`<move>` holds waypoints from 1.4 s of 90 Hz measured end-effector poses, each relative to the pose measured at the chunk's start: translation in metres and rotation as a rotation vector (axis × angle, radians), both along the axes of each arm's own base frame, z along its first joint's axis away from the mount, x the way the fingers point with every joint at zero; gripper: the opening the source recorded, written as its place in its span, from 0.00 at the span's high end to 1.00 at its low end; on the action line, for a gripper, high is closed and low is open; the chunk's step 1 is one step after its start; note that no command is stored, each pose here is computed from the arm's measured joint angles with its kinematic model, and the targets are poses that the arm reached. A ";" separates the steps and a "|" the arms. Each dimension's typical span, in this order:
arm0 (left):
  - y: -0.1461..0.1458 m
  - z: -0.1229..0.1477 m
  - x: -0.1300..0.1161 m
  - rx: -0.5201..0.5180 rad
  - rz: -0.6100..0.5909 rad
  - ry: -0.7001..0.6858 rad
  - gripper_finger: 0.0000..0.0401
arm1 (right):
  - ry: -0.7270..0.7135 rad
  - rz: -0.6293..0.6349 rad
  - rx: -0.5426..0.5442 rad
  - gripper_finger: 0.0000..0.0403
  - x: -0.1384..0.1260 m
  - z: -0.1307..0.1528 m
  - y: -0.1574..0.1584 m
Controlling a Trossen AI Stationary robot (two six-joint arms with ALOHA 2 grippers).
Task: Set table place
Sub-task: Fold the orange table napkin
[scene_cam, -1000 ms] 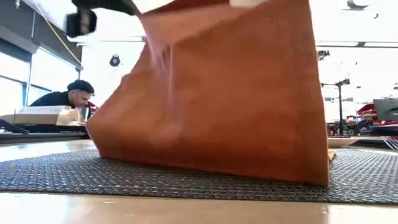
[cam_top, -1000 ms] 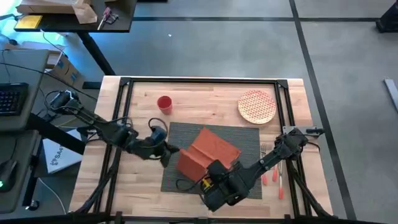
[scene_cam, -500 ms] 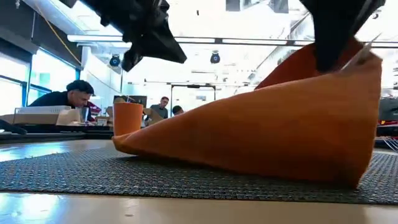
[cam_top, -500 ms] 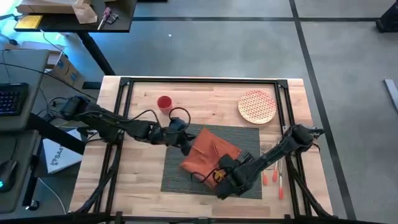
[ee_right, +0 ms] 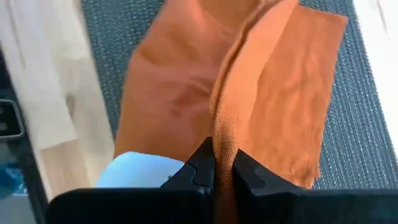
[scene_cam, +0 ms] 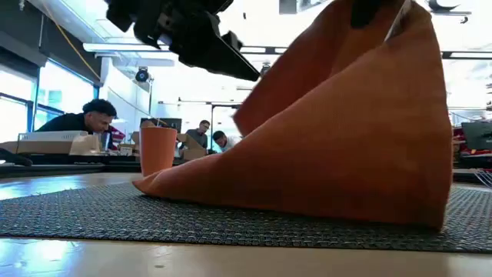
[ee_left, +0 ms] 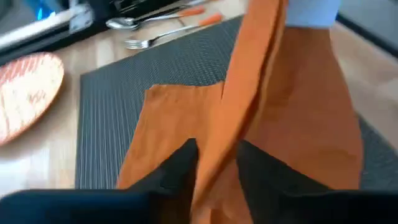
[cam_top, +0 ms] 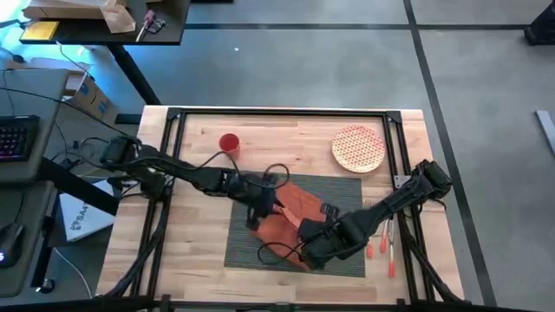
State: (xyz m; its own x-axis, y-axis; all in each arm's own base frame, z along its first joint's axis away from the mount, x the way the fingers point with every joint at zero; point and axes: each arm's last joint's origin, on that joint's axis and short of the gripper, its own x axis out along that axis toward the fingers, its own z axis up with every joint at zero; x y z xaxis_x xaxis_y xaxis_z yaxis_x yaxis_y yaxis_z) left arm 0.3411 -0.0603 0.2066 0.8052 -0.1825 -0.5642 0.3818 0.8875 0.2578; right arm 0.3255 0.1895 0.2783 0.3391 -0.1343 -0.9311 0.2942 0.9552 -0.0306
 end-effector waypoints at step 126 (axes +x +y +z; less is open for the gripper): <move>-0.035 0.083 -0.053 0.184 0.091 0.303 1.00 | -0.323 -0.259 0.339 1.00 0.025 0.014 0.020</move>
